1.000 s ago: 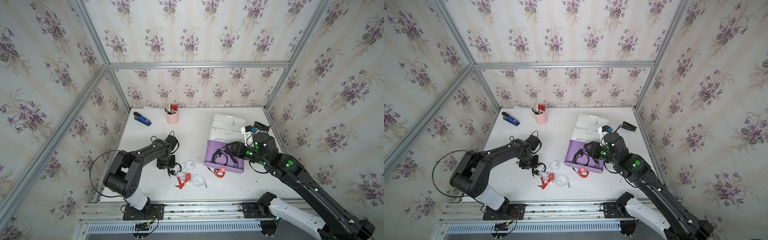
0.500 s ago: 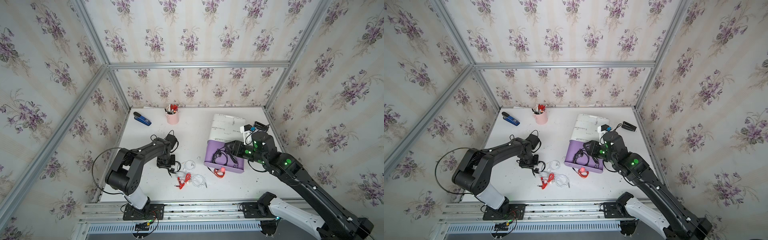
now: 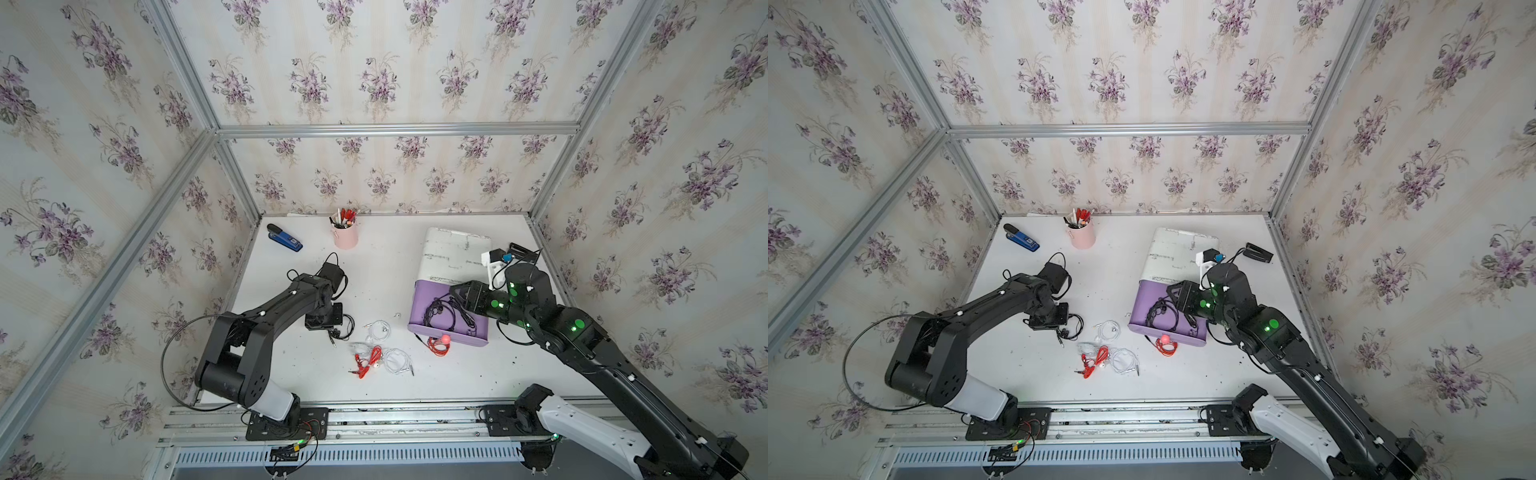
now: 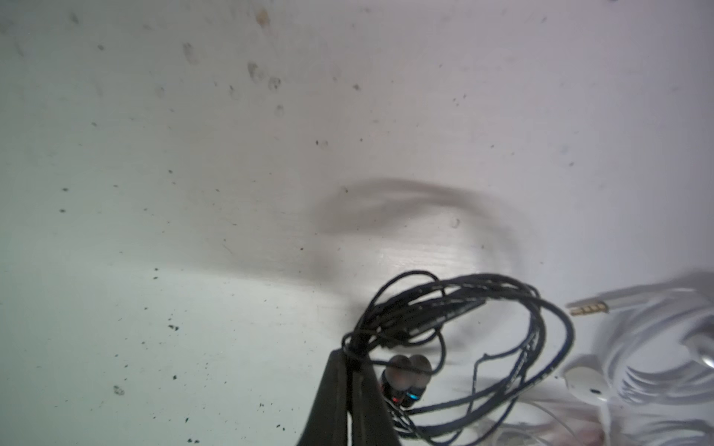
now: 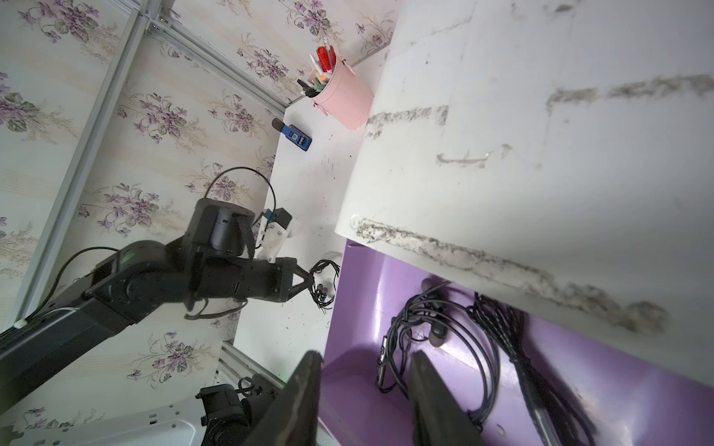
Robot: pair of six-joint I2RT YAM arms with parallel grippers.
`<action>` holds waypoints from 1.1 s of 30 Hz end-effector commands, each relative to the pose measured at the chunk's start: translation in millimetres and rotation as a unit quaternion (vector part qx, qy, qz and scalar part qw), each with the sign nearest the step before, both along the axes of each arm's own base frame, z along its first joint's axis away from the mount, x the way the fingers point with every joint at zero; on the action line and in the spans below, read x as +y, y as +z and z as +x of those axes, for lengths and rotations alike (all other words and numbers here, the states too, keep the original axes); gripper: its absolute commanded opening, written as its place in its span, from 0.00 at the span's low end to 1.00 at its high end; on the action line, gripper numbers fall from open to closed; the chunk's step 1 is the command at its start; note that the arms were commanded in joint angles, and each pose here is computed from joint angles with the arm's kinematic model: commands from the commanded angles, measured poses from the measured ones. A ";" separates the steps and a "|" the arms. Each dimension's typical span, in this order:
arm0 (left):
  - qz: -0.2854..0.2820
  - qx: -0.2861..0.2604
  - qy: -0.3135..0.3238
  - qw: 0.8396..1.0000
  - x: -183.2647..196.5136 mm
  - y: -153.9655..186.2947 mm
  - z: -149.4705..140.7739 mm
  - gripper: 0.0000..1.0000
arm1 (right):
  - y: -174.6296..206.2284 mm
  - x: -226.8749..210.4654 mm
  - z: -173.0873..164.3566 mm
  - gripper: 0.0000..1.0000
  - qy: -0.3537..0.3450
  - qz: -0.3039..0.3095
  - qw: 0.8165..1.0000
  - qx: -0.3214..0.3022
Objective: Place the wired earphones into the drawer by color
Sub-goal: Pick up the wired earphones from the center of the board.
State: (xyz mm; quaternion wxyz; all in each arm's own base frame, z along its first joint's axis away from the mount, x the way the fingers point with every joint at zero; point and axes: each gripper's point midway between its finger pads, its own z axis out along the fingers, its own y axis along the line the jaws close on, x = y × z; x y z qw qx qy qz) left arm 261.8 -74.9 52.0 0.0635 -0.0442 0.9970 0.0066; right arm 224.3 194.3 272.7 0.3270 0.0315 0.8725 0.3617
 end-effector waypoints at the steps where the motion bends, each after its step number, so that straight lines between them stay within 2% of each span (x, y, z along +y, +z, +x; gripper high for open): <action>1: 0.011 -0.018 -0.018 1.000 6.0 25.2 -0.7 0.00 | 11.1 3.8 1.8 0.42 0.004 0.017 1.000 -0.014; 11: -0.050 -0.122 -0.048 0.990 -7.6 125.0 1.8 0.00 | 59.4 23.0 1.6 0.57 0.058 0.061 0.993 -0.081; 16: -0.153 -0.175 -0.103 0.967 -42.3 177.7 -6.1 0.00 | 84.5 50.7 -5.7 0.63 0.138 0.103 0.979 -0.112; 20: -0.208 -0.210 -0.144 0.944 -68.3 210.4 -18.3 0.00 | 90.9 74.3 -9.3 0.65 0.195 0.121 0.966 -0.118; 27: -0.214 -0.213 -0.205 0.931 -100.3 222.3 -37.5 0.00 | 85.0 127.5 -18.4 0.66 0.275 0.091 0.949 -0.124; 33: -0.209 -0.209 -0.226 0.928 -115.3 220.5 -41.2 0.00 | 67.3 154.2 -15.1 0.66 0.296 0.072 0.946 -0.108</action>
